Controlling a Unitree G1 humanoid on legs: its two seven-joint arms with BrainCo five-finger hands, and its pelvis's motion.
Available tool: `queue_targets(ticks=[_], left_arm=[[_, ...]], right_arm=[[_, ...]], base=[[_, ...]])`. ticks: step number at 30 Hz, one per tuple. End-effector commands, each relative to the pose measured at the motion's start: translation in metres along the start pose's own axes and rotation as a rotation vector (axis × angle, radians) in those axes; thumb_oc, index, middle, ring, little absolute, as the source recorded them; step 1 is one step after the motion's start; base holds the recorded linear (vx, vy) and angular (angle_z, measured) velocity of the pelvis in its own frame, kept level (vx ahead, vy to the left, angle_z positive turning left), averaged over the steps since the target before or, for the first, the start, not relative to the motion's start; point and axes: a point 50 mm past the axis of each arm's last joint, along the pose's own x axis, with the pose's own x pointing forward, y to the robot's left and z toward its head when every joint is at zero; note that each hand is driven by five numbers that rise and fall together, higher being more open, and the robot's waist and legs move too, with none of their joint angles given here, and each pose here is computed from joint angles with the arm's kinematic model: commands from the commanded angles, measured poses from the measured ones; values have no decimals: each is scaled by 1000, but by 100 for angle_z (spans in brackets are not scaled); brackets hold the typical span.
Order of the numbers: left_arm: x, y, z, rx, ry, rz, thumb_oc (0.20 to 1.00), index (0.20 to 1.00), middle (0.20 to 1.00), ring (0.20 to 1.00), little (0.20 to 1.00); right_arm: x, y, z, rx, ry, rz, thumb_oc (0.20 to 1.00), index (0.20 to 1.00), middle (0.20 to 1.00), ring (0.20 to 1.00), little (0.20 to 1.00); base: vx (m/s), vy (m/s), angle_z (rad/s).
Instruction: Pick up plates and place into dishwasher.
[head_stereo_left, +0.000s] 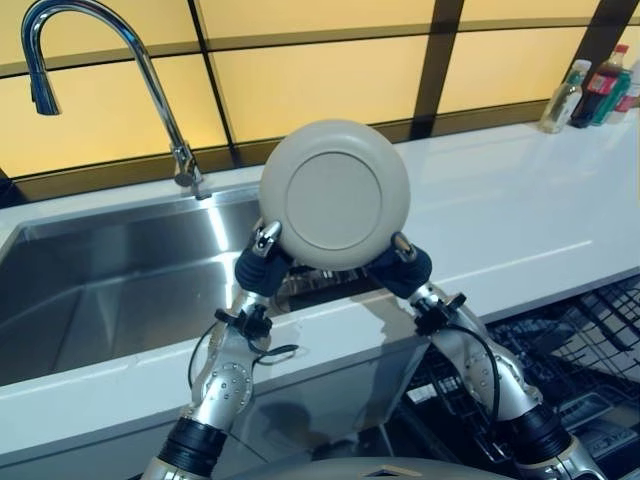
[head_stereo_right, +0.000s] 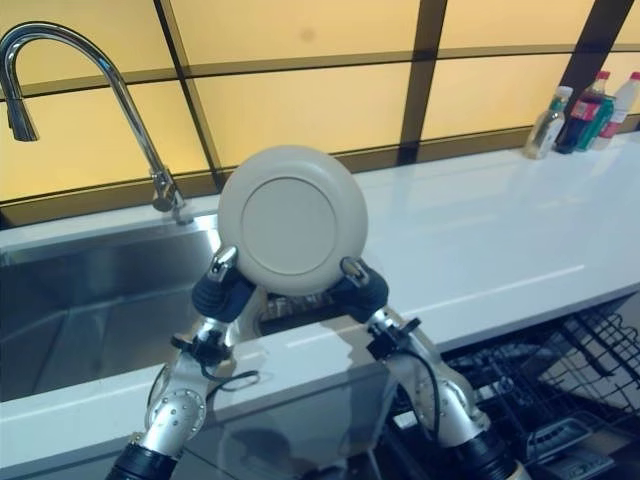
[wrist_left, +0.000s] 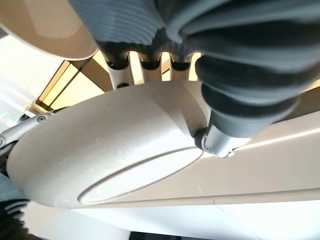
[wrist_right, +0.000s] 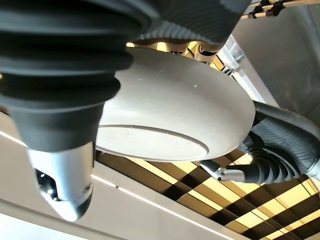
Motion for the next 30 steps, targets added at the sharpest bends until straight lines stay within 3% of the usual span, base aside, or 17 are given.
queue_targets(ticks=[1,2,4,5,27,29,30], left_arm=[[5,4,-2,90,72,-14,200,200,200,200,200],[4,4,-3,89,78,-15,200,200,200,200,200],[3,3,-5,92,84,-21,200,200,200,200,200],[3,2,-6,92,86,-26,200,200,200,200,200],[1,2,-17,70,122,-8,200,200,200,200,200],[1,3,-16,80,119,21,1000,1000,1000,1000,1000],[1,3,-16,76,119,33,1000,1000,1000,1000,1000]], right_arm=[[20,34,26,-84,-122,172,1000,1000,1000,1000,1000],[20,34,26,-107,-118,166,1000,1000,1000,1000,1000],[20,32,27,-149,-116,156,561,561,561,561,561],[20,32,27,-166,-115,153,200,200,200,200,200],[19,27,34,-214,-156,113,200,200,200,200,200],[18,24,38,-242,-187,85,200,200,200,200,200],[16,22,41,-253,-203,68,200,200,200,200,200]], base=[[0,0,0],[0,0,0],[0,0,0],[0,0,0],[0,0,0],[0,0,0],[0,0,0]])
